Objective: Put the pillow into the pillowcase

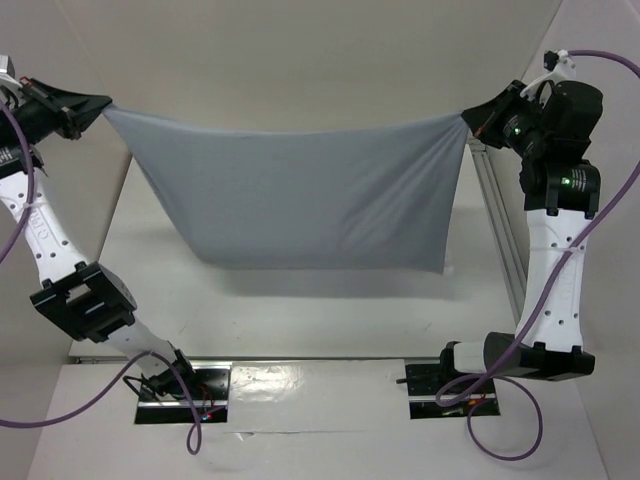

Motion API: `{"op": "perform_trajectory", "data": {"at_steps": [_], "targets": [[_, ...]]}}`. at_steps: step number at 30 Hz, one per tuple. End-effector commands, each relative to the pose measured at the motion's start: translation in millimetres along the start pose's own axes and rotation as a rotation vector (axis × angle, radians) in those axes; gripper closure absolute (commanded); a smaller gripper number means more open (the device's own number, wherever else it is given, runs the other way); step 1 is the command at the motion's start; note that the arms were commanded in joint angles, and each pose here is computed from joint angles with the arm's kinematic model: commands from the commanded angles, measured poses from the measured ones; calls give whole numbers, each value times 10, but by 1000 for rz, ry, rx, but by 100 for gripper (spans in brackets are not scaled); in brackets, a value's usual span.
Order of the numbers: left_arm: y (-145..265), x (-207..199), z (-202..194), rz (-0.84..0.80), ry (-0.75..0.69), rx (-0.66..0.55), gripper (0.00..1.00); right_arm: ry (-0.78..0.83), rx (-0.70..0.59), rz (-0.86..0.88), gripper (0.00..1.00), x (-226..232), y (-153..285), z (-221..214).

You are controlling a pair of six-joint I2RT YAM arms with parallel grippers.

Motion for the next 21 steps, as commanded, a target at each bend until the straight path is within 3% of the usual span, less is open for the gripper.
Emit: {"op": "perform_trajectory", "data": {"at_steps": [1,5,10,11,12,14,15,16,18,21], "targets": [[469,-446,83,-33,-175,-143,100,81,-169,-75,100,42,291,440],[462,-252,75,29,-172,-179,100,84,-106,-115,100,-62,212,176],[86,817,63,231,-54,-130,100,17,106,-166,100,-478,-197,-874],[-89,980,-40,275,-47,-96,96,6,147,-186,100,-585,-296,-1079],[-184,1155,-28,337,-50,-98,75,-9,205,-186,99,-666,-409,-1326],[-474,1592,-204,409,-22,38,34,-33,329,-213,94,-788,-538,-1607],[-486,1593,-306,450,0,84,31,-63,459,-232,96,-838,-595,-1889],[-502,1672,-327,504,-17,81,30,-48,452,-227,96,-825,-621,-1794],[-524,1625,-485,578,-117,63,27,-13,432,-236,72,-784,-599,-1781],[-485,1493,-749,619,-221,51,26,0,397,-217,52,-684,-473,-1737]]}}
Point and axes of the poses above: each gripper's point midway between its finger pads, its own y axis back along the fingers, its own x axis along the line the jaws close on, z = x × y, the point moved 1 cm from there along y, back along the fingers, and after that the axes turned 10 degrees about y, right-handed, at the moved point
